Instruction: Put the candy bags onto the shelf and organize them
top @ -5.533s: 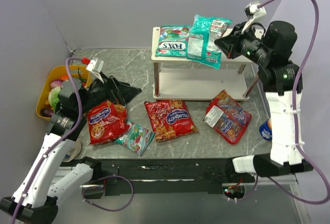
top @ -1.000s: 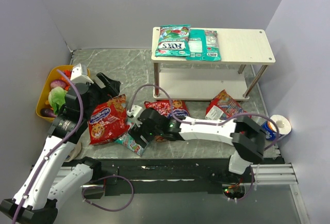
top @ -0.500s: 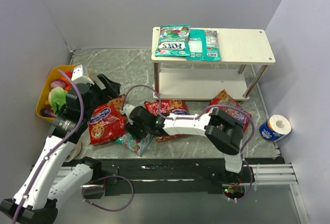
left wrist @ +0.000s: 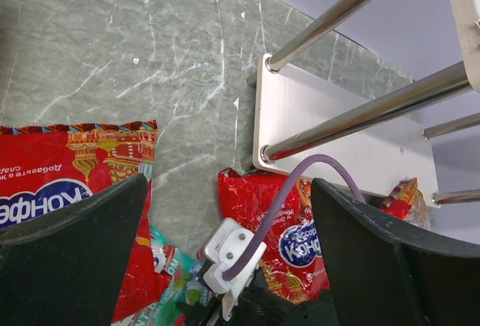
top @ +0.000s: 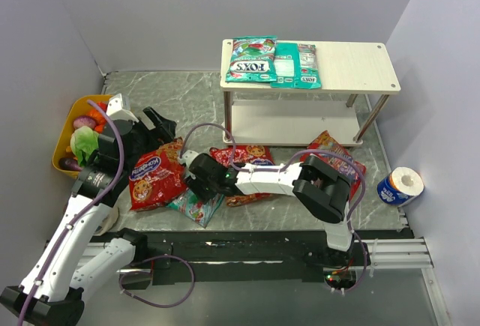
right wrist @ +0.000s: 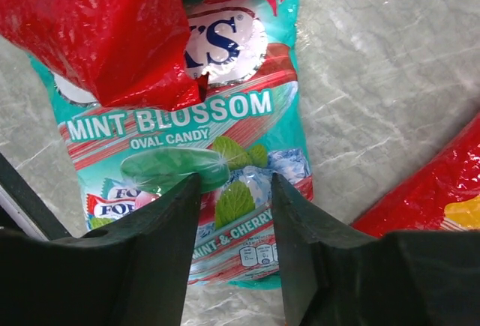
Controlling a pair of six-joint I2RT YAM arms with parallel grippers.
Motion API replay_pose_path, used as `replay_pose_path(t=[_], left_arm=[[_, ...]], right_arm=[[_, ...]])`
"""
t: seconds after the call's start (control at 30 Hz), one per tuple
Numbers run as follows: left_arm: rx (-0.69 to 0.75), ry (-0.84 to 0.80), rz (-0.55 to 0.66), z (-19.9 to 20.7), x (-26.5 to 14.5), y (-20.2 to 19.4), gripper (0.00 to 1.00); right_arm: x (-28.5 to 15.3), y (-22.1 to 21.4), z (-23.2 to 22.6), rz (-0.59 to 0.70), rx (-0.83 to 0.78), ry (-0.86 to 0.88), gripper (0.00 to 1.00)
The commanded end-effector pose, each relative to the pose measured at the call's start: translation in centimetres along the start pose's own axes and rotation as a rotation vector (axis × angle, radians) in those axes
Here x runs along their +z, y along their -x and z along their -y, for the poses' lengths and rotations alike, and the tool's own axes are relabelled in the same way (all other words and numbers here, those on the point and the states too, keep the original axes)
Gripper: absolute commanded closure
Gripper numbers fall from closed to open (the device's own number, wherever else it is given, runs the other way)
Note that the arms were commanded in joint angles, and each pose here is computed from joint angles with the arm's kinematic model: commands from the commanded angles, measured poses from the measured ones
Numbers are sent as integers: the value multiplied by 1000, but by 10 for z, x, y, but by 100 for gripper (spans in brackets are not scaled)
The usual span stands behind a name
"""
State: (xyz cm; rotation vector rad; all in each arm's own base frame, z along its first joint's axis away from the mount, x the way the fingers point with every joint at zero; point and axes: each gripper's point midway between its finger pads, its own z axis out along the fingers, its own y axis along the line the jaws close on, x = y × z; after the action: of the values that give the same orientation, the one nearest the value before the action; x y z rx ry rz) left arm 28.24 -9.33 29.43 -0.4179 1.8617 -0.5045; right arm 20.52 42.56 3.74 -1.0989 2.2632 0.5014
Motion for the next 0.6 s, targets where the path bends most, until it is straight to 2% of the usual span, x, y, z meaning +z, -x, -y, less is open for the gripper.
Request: replay_pose_path(t=[0.0,0.03,0.1,0.2,0.37,0.57], left_arm=[[-6,-20,30,7,-2,10,4],[-6,-19,29,6,-1,9,4],[-6,-20,23,6,-1,7,4],[-7,-18,21,5,0,6,4],[-5,-14,20,4,0,5,4],[-8,-14,20,4,0,5,4]], right_arm=[[5,-22,17,-66,23,-92,38],[5,-22,19,-61,21,-101,31],[2,-20,22,-47,17,-115,23],[1,-15,25,-35,8,-130,20],[7,-16,26,-44,50,-81,20],[3,-29,17,-69,122,62,26]])
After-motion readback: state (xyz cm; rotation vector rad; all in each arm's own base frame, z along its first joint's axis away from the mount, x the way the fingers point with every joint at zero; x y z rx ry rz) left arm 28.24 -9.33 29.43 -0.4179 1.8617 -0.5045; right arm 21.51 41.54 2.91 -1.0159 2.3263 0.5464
